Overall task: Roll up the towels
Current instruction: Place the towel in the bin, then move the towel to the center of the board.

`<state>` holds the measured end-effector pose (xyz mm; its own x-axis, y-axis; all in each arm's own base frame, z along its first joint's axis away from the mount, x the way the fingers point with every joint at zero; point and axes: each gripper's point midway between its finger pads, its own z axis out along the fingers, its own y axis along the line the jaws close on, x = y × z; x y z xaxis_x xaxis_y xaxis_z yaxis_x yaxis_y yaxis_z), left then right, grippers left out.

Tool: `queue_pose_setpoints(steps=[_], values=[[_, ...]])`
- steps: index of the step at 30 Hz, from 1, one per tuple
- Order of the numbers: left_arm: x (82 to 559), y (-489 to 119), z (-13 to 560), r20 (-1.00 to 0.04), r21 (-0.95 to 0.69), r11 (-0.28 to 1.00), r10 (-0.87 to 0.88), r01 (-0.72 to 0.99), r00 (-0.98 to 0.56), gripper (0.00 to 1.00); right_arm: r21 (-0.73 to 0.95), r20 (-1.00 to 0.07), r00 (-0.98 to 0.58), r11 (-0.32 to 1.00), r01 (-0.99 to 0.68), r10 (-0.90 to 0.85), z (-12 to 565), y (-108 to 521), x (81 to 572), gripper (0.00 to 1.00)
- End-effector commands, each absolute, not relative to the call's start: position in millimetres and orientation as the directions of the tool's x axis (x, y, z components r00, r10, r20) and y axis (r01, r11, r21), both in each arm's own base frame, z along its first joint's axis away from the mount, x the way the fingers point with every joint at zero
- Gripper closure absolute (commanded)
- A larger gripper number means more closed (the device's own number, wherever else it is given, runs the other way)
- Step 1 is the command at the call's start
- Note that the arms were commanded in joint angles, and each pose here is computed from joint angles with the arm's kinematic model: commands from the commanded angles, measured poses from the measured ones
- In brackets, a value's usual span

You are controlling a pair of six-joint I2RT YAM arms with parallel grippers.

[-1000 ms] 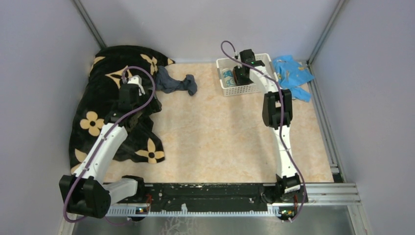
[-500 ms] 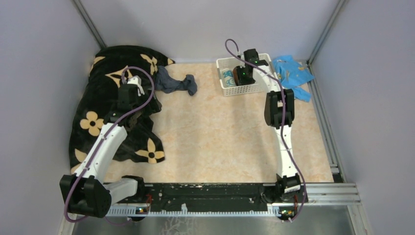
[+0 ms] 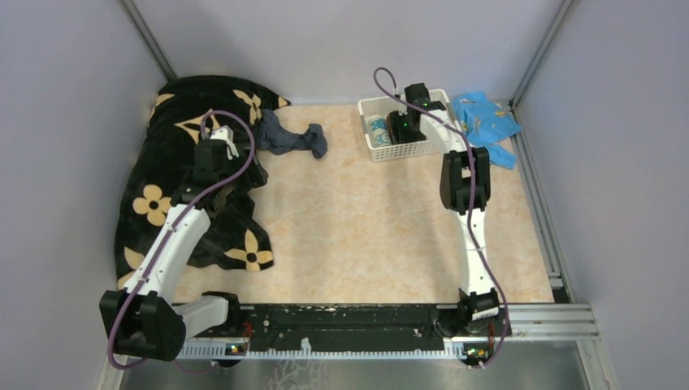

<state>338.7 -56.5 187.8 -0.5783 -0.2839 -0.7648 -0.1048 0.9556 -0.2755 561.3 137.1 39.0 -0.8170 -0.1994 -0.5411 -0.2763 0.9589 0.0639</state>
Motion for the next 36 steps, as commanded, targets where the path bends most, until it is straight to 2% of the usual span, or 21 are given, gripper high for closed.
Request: queue_pose_setpoints(steps=[1, 16, 25, 30, 31, 36], values=[[341.9, -56.5, 188.7, -0.77, -0.289, 0.952, -0.292, -0.098, -0.567, 0.16, 0.047, -0.598, -0.783, 0.968, -0.245, -0.169, 86.6, 127.1, 562.2, 0.41], [341.6, -56.0, 191.9, -0.774, -0.298, 0.95, -0.297, -0.093, -0.559, 0.16, 0.048, -0.672, -0.725, 0.968, -0.247, -0.152, 138.1, 125.7, 556.6, 0.34], [339.8, -62.2, 194.2, -0.774, -0.318, 0.946, -0.294, -0.055, -0.56, 0.16, 0.093, -0.768, -0.635, 0.964, -0.248, -0.089, 207.4, 127.4, 527.7, 0.33], [344.7, -75.4, 180.3, -0.727, -0.361, 0.932, -0.304, -0.033, -0.615, 0.18, 0.227, -0.803, -0.596, 0.938, -0.261, 0.028, 228.6, 138.5, 478.5, 0.33], [347.5, -88.8, 173.0, -0.685, -0.402, 0.916, -0.301, -0.001, -0.663, 0.19, 0.296, -0.829, -0.552, 0.911, -0.289, 0.094, 239.4, 147.3, 443.6, 0.31], [359.3, -107.3, 171.9, -0.64, -0.452, 0.892, -0.326, -0.001, -0.695, 0.2, 0.348, -0.869, -0.465, 0.878, -0.329, 0.17, 251.3, 152.2, 379.0, 0.24]])
